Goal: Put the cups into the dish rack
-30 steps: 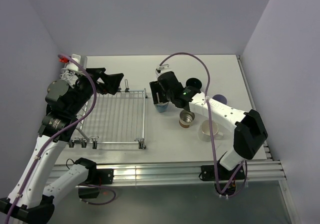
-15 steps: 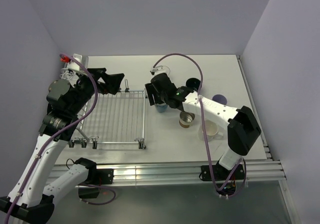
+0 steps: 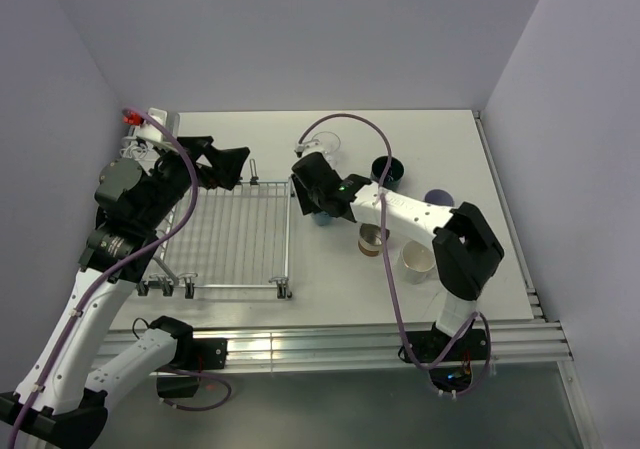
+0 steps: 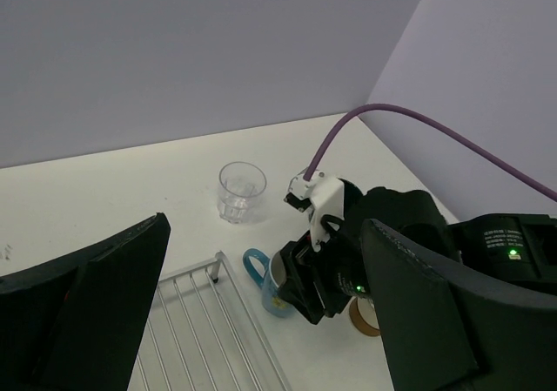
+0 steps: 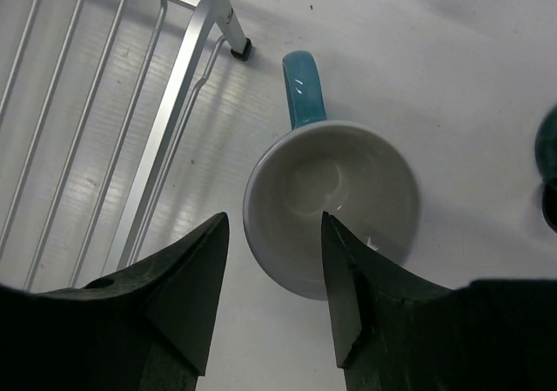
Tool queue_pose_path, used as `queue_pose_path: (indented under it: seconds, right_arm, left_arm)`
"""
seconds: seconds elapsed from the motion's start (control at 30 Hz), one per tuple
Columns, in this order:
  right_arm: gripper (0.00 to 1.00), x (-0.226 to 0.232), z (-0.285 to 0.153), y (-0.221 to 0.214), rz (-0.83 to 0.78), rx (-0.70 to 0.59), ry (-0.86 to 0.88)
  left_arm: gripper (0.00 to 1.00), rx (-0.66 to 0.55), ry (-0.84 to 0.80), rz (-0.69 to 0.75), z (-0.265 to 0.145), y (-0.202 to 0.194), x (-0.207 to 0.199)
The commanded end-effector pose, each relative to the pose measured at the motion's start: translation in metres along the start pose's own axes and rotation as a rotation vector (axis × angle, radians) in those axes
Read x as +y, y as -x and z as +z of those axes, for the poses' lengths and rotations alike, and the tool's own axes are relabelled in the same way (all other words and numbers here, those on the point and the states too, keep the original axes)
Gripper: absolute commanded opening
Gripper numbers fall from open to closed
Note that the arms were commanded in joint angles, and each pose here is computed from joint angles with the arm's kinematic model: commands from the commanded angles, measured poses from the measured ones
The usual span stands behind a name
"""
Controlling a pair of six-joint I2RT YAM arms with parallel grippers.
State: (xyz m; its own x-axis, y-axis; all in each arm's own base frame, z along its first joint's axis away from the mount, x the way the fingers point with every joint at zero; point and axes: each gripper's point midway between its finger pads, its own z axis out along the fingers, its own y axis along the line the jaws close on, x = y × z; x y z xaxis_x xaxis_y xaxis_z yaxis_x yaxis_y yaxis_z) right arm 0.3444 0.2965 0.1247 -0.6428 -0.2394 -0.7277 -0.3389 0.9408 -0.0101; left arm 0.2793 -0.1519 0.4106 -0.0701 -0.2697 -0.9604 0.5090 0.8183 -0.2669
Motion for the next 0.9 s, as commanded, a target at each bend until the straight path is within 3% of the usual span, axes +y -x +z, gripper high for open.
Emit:
queue_pose_path:
  seconds: [0.0,0.2,0.33,0.43,0.57,0.6,0.87]
  right_arm:
    - [0.54,0.004,0.005,0.018,-0.001,-0.04,-0.016]
    - [0.51,0.005,0.02,0.01,-0.022,-0.01,-0.035]
    - [0.42,0.006,0.026,0.007,-0.029,0.003,-0.037]
    - [0.31,0.007,0.029,0.004,-0.033,0.016,-0.033]
    - [0.03,0.004,0.024,0.006,-0.026,0.018,-0.039]
    - [0.0,0.001,0.018,0.011,-0.018,0.006,-0.042]
    - [0.0,-0.032,-0.059,0.062,0.071,-0.111,-0.064]
  left_arm:
    - [0.99,-0.014,-0.001,0.018,0.0,0.004,-0.001]
    - [0.99,-0.009,0.002,0.021,0.001,0.003,-0.001]
    - [0.99,-0.003,0.005,0.02,0.002,0.001,0.0]
    - [0.99,0.004,0.006,0.021,0.004,-0.001,0.0]
    - [0.99,0.01,0.009,0.021,0.005,-0.004,0.002]
    - [0.99,0.011,0.009,0.023,0.006,-0.004,0.002]
    - [0.99,0.022,0.01,-0.01,0.013,-0.009,0.002]
